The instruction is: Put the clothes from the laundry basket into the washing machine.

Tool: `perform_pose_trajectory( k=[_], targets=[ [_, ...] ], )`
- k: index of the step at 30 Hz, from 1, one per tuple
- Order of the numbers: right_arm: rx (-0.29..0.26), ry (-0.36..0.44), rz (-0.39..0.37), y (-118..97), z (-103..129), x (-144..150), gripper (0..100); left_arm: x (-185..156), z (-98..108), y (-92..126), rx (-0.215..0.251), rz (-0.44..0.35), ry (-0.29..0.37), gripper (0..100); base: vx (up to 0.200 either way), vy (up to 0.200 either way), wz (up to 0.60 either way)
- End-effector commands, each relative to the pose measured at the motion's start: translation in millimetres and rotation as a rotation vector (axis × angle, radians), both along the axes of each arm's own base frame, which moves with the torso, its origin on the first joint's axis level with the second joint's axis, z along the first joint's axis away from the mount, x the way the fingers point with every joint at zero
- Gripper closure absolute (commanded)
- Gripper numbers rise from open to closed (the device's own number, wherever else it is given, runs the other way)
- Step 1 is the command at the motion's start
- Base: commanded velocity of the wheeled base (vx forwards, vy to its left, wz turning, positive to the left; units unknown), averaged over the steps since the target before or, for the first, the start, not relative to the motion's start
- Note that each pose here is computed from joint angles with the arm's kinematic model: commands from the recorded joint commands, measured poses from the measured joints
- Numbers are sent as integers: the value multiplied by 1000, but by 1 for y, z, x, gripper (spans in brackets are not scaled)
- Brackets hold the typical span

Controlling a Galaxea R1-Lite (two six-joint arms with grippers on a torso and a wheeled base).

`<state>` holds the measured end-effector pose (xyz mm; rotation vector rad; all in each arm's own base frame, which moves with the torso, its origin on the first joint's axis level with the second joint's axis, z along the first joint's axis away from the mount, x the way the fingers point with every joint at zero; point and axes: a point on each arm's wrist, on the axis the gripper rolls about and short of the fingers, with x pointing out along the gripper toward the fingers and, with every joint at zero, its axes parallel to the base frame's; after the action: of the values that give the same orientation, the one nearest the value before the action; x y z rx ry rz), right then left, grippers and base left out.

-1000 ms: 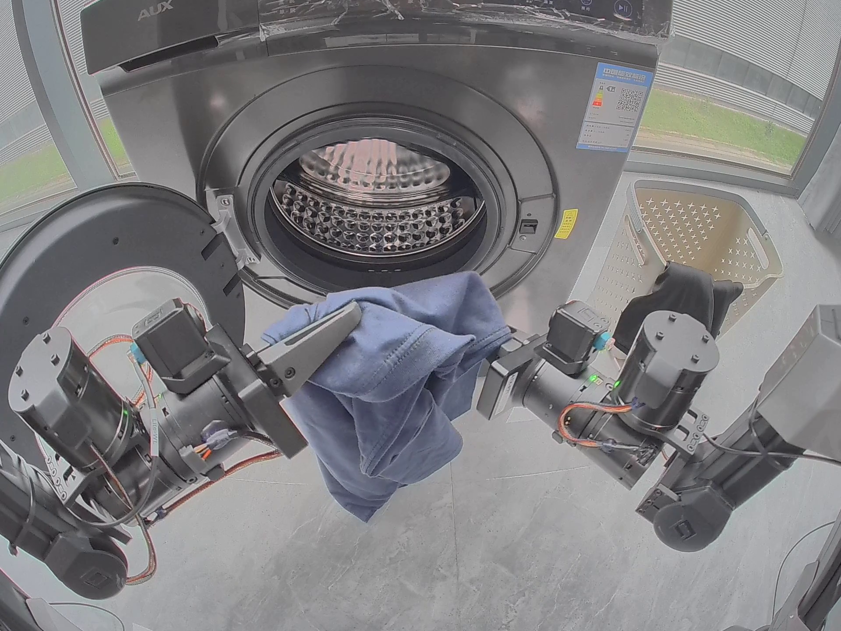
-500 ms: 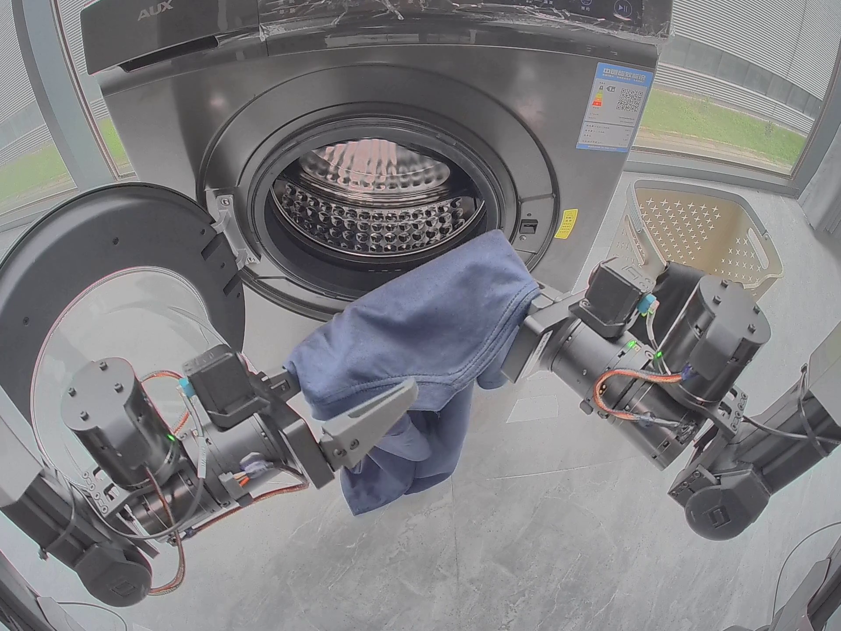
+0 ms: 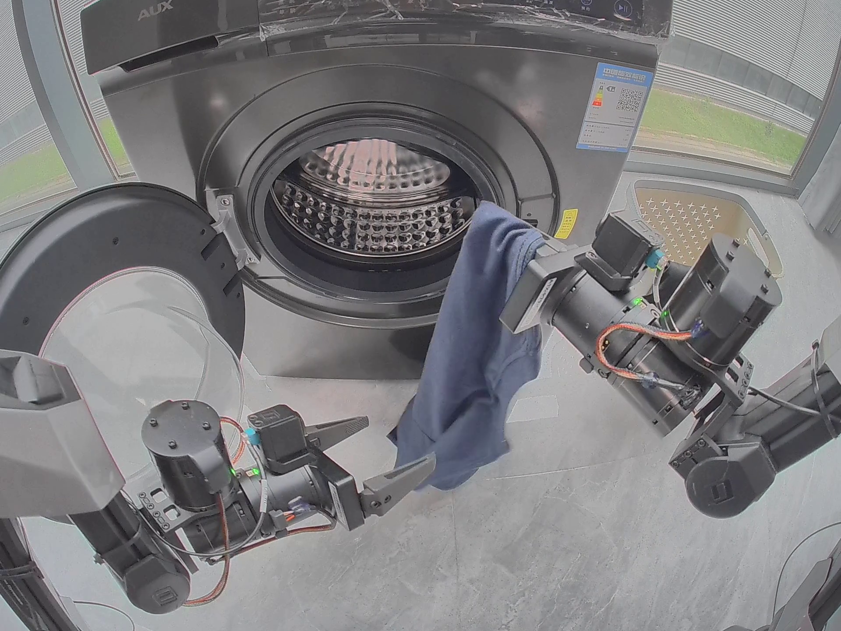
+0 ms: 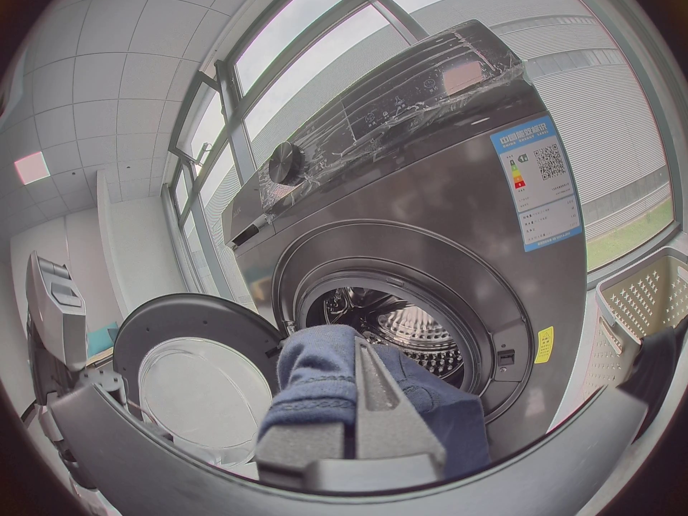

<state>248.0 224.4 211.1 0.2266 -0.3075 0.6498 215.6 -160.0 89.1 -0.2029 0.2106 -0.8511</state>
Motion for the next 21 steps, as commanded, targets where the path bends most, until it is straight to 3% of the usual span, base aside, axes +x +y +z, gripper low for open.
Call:
perform_pose_trajectory(
  k=[1,7,21],
  targets=[
    [6,4,-22,3,-1,4,100,6,-29,-6,91,-12,51,0,0,0,0],
    [7,10,-29,10,-4,11,100,9,-51,-11,144,-31,99,0,0,0,0],
    [20,12,-40,39,-3,36,100,19,-62,-30,136,-84,92,0,0,0,0]
  ],
)
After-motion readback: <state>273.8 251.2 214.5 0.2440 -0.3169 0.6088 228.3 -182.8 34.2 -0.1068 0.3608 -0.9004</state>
